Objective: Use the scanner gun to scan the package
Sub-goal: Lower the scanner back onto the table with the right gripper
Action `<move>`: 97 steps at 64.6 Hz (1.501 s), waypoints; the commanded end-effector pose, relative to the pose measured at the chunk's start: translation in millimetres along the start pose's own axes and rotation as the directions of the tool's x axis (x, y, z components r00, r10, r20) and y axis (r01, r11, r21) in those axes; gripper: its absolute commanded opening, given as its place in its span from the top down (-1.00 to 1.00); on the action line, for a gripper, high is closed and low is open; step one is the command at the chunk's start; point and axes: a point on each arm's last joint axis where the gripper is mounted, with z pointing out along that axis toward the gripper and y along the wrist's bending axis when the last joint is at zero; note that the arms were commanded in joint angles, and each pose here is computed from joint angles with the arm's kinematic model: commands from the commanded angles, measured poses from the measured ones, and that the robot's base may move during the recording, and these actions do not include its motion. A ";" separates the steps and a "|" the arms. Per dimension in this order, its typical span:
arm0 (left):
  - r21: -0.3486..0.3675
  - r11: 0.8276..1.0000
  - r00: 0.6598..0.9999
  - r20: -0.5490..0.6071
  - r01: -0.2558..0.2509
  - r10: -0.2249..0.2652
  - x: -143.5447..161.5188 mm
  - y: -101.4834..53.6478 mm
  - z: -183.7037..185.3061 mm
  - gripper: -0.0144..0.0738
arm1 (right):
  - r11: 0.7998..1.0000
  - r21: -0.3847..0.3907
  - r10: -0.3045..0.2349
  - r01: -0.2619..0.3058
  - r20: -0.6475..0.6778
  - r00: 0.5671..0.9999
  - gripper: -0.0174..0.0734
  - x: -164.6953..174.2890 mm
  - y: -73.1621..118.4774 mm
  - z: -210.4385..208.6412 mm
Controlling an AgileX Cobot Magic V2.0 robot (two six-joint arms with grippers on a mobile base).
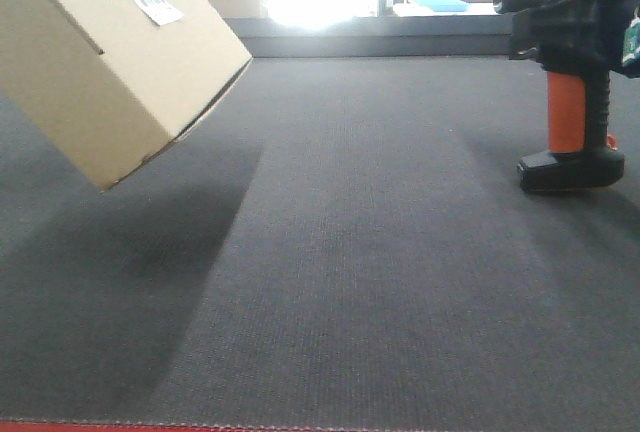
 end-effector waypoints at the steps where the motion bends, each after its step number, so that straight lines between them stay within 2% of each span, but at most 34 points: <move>1: 0.024 1.000 1.000 0.030 -0.002 0.001 -0.5 -5.8 -6.8 0.93 | 1.000 0.006 0.002 -0.002 0.049 0.999 0.96 -6.0 -1.4 0.3; 17: 0.024 1.000 1.000 0.030 -0.002 0.001 -0.5 -5.8 -6.8 0.93 | 1.000 0.005 0.002 -0.002 0.011 1.000 0.96 -2.6 -1.3 0.4; 20: 0.024 1.000 1.000 0.030 -0.002 0.001 -0.5 -5.8 -6.8 0.93 | 1.000 0.004 0.002 -0.002 -0.002 1.000 0.91 -1.4 -1.3 0.4; 25: 0.024 1.000 1.000 0.030 -0.002 0.001 -0.5 -5.8 -6.8 0.93 | 1.000 0.004 0.002 -0.002 -0.018 1.000 0.66 0.1 -1.3 0.3; 36: 0.024 1.000 1.000 0.030 -0.002 0.001 -0.5 -5.8 -6.8 0.93 | 1.000 0.003 0.002 -0.002 -0.027 1.000 -0.19 0.9 -1.2 0.3; 41: 0.024 1.000 1.000 0.030 -0.002 0.001 -0.5 -5.8 -6.8 0.93 | 1.000 0.003 0.002 -0.002 -0.043 0.999 -0.35 2.4 -1.2 0.3; 74: 0.028 1.000 1.000 0.026 -0.001 0.000 -0.2 -6.1 -6.8 0.93 | 1.000 0.001 0.003 -0.003 -0.090 0.996 -0.34 4.9 -0.9 -1.7; 97: 0.030 1.000 1.000 0.017 -0.001 0.001 0.6 -6.3 -6.8 0.93 | 1.000 -0.008 0.006 -0.007 -0.130 0.992 -0.51 -2.0 0.2 -13.1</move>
